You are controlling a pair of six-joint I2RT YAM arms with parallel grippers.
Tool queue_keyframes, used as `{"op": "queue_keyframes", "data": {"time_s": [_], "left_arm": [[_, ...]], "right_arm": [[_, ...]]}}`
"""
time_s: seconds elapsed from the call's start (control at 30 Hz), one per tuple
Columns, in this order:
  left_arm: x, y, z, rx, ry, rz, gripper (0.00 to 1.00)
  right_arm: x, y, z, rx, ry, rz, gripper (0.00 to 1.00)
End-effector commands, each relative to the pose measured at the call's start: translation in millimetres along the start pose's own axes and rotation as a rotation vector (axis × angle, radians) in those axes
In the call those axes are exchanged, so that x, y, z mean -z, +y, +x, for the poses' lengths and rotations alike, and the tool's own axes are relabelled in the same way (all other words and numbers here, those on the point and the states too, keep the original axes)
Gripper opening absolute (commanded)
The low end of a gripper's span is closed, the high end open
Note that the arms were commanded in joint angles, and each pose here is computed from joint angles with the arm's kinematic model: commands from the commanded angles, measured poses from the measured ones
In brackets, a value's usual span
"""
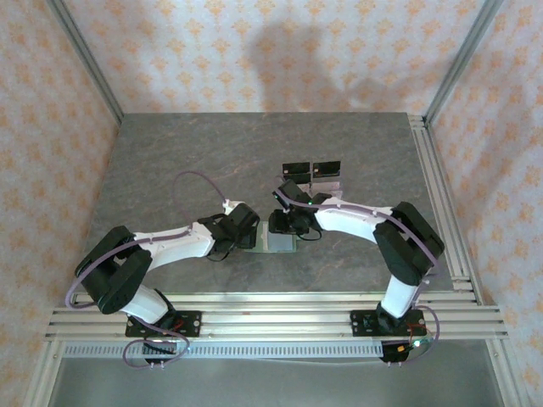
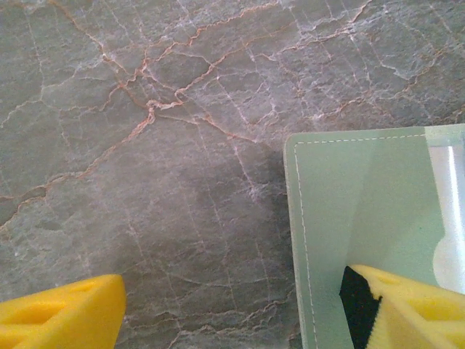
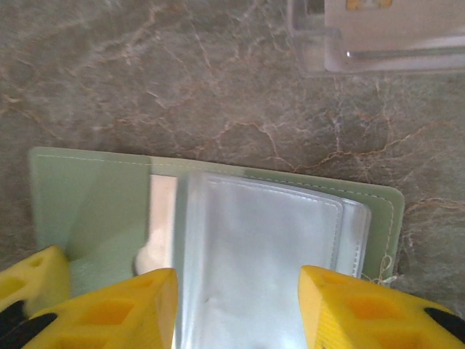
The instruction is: Put the credit cards into the card holder
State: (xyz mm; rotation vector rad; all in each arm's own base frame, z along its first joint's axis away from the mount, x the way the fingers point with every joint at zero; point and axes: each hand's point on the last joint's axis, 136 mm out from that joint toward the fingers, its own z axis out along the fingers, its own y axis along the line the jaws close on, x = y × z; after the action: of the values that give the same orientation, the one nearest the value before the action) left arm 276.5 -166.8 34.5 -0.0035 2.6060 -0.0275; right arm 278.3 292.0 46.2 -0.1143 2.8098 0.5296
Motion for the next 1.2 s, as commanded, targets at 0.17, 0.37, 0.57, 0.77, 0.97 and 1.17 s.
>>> {"op": "queue_keyframes", "data": {"time_s": [0.17, 0.37, 0.57, 0.77, 0.97, 1.17], "left_arm": [[-7.8, 5.8, 6.0, -0.009, -0.010, -0.033, 0.79], [-13.3, 7.2, 13.6, 0.000, -0.001, -0.027, 0.79], [-13.7, 5.4, 15.2, 0.007, -0.006, -0.008, 0.79], [-4.6, 6.2, 10.8, 0.011, -0.033, 0.011, 0.79], [13.9, 9.6, 1.9, 0.028, -0.089, 0.041, 0.79], [31.5, 19.1, -5.4, 0.053, -0.147, 0.041, 0.79]], "right_arm": [[-20.1, -3.9, 11.9, 0.013, 0.044, 0.001, 0.49], [-21.9, 10.7, 15.8, -0.027, 0.064, -0.088, 0.49], [-23.0, 25.3, 14.6, -0.073, 0.074, -0.164, 0.49], [-21.7, 34.1, 11.0, -0.101, 0.069, -0.205, 0.49], [-20.1, 40.2, 7.4, -0.122, 0.060, -0.233, 0.49], [-20.1, 47.8, 6.2, -0.126, 0.063, -0.251, 0.49]]}}
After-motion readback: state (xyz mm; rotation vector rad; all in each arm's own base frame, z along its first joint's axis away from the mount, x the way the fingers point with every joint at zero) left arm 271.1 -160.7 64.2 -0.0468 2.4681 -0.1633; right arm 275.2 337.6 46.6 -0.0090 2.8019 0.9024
